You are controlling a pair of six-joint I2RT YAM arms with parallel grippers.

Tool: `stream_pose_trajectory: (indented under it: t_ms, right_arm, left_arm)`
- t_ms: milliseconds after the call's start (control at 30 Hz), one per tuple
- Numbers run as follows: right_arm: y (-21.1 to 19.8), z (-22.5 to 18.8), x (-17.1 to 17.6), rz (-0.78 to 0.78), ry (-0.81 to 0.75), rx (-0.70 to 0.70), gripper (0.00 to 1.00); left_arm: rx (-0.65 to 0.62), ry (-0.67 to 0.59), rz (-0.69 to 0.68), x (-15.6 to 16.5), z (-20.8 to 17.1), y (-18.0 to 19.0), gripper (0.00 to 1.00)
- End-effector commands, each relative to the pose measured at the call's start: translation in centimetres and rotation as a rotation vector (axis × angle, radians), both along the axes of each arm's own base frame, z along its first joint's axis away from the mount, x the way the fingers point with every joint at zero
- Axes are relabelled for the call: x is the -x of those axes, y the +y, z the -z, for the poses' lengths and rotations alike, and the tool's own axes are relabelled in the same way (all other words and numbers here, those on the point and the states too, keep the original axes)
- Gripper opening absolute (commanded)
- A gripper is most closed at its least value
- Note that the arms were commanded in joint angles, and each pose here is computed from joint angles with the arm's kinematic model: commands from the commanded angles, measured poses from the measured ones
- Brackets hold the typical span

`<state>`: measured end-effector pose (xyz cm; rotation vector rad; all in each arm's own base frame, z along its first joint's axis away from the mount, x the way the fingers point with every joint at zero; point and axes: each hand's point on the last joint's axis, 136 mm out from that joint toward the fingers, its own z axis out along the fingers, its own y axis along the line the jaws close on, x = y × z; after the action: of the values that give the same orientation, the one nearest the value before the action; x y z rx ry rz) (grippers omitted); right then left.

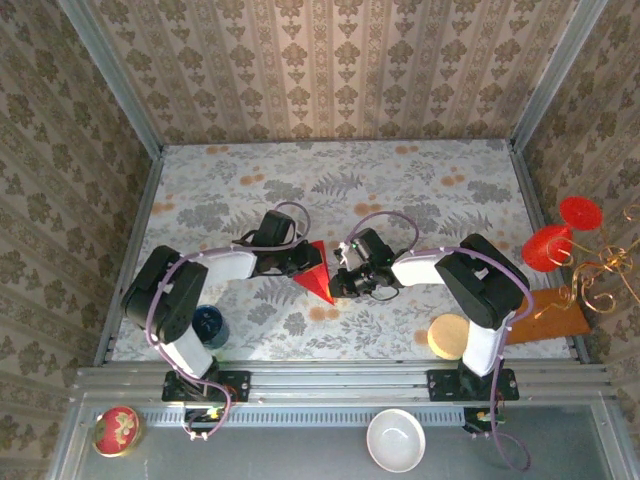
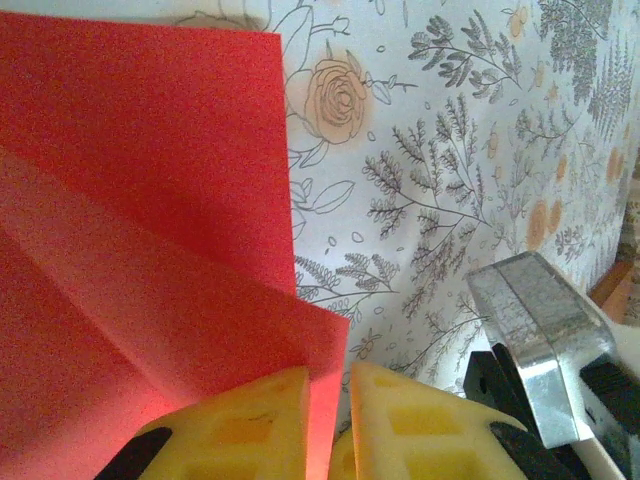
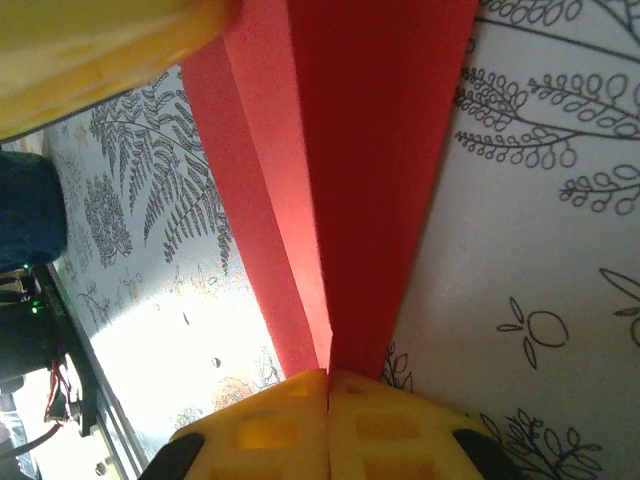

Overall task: Fold a paper plane with a square sheet of paper (pick it up from the middle)
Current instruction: Fourth fold the wing at the center of the table.

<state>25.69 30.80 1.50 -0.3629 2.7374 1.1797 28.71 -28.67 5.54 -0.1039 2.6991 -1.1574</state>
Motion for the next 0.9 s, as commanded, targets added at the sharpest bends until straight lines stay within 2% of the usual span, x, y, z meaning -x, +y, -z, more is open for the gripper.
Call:
stream_pose_trajectory:
  t_ms: [0, 500, 867]
  right_arm:
    - [-1.6, 2.7, 0.9, 0.017, 0.057, 0.080, 0.10]
    - [-2.1, 2.6, 0.9, 0.033, 0.059, 0.083, 0.14]
    - [-2.4, -1.3, -0.2, 0.096, 0.018, -0.009, 0.33]
  left_arm:
    - [0.027, -0.021, 0.034, -0.4, -0.4, -1.1, 0.18]
    - [0.037, -0.010, 0.056, -0.7, 0.6, -1.8, 0.16]
    - [0.033, 0.000, 0.064, -0.8, 1.2, -2.0, 0.15]
